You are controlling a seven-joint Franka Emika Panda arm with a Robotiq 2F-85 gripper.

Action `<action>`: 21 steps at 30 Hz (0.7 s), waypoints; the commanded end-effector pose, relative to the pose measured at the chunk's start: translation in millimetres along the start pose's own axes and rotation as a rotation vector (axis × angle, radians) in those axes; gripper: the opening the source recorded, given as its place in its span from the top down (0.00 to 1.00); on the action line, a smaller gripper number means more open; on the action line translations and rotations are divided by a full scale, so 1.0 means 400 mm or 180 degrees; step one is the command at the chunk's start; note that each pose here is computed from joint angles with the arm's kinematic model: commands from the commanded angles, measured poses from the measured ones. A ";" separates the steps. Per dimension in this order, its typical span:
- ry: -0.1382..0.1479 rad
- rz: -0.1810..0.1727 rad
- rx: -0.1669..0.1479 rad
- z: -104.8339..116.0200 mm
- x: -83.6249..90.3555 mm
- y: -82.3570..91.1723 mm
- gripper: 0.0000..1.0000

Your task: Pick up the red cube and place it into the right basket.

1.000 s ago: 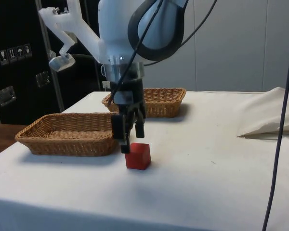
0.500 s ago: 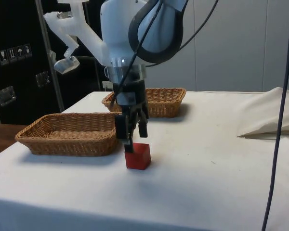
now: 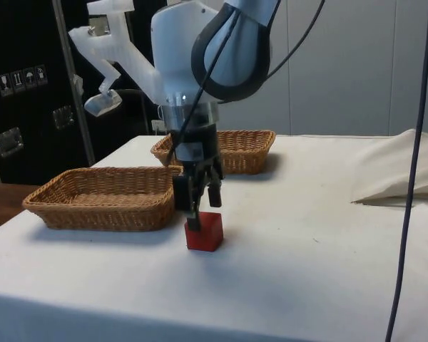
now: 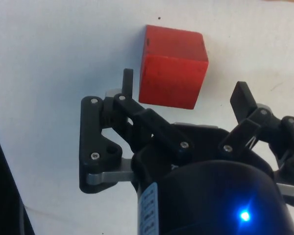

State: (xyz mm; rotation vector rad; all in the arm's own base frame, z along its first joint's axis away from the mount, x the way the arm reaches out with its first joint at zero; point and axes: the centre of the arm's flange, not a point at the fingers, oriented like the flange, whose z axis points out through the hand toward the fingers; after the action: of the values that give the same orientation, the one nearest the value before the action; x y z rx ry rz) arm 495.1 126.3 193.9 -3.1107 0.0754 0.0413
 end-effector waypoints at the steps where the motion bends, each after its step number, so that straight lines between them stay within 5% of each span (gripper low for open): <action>1: -0.0003 0.0000 -0.0002 0.002 0.001 0.000 0.00; 14: -0.0013 0.0059 0.0018 0.048 0.030 -0.012 0.02; 16: -0.0012 0.0056 0.0014 0.047 0.030 -0.012 0.19; 17: -0.0014 0.0056 0.0011 0.049 0.030 -0.011 0.41; 20: -0.0020 0.0051 -0.0013 0.048 0.031 -0.009 0.75; 21: -0.0016 0.0053 0.0006 0.049 0.030 -0.011 0.75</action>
State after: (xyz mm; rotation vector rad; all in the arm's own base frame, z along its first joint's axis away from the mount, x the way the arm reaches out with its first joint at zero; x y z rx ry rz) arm 507.1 129.8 174.3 -3.1141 0.1003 0.0519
